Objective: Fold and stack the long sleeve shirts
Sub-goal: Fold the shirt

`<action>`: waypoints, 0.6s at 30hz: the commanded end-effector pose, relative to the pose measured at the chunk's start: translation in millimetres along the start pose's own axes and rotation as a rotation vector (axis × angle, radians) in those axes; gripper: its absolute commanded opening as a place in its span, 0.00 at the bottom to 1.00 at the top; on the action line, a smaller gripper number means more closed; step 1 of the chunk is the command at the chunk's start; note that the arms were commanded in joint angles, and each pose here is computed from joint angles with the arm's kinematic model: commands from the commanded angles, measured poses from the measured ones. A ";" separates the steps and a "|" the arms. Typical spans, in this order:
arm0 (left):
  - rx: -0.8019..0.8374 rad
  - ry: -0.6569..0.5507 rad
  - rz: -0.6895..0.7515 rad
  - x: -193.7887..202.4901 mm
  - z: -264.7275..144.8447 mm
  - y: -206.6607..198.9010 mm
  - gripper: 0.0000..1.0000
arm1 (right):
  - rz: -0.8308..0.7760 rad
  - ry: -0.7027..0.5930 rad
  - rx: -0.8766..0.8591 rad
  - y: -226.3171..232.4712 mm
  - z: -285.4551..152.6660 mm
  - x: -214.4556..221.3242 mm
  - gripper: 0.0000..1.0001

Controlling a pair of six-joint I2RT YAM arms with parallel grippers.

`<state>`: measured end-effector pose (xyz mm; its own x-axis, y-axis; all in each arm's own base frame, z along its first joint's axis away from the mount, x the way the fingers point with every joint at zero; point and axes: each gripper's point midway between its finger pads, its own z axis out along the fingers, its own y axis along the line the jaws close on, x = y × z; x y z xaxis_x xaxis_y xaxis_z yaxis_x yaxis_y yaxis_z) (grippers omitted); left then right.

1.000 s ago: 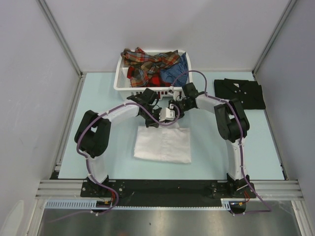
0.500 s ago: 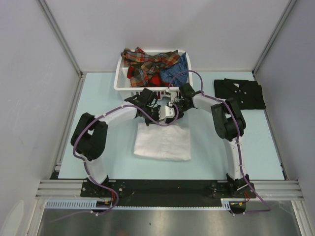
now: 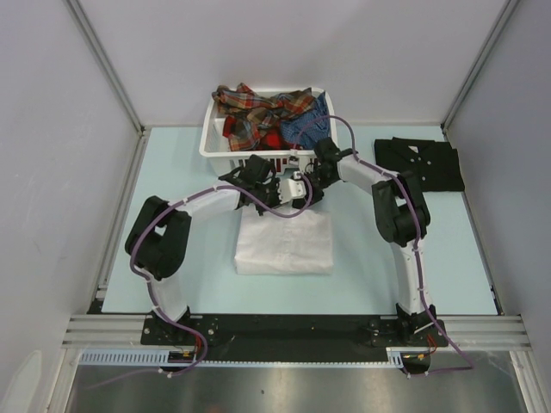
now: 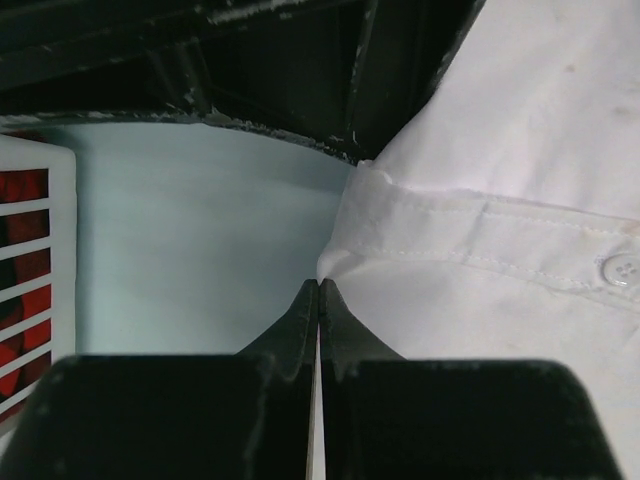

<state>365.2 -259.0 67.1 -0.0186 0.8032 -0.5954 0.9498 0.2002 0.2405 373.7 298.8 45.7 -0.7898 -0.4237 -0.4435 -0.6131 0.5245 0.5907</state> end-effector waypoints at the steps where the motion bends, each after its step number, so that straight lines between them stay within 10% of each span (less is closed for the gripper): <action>1: -0.046 -0.025 -0.024 -1.4 7.3 12.6 0.00 | -0.154 -0.212 0.073 20.2 -87.0 -73.7 0.43; 14: -0.032 -0.014 -0.064 -2.7 23.3 18.9 0.01 | -0.024 -0.217 0.043 41.8 -145.2 1.1 0.53; 18: -0.031 -0.001 -0.088 -3.8 18.6 18.8 0.17 | -0.028 -0.225 -0.016 61.1 -146.8 13.1 0.51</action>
<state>372.9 -264.0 36.7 -0.0911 0.8054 -0.5857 0.9515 0.2440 0.1875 348.4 204.4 176.1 -0.7634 -0.2499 -0.5956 -0.6131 0.5706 0.5464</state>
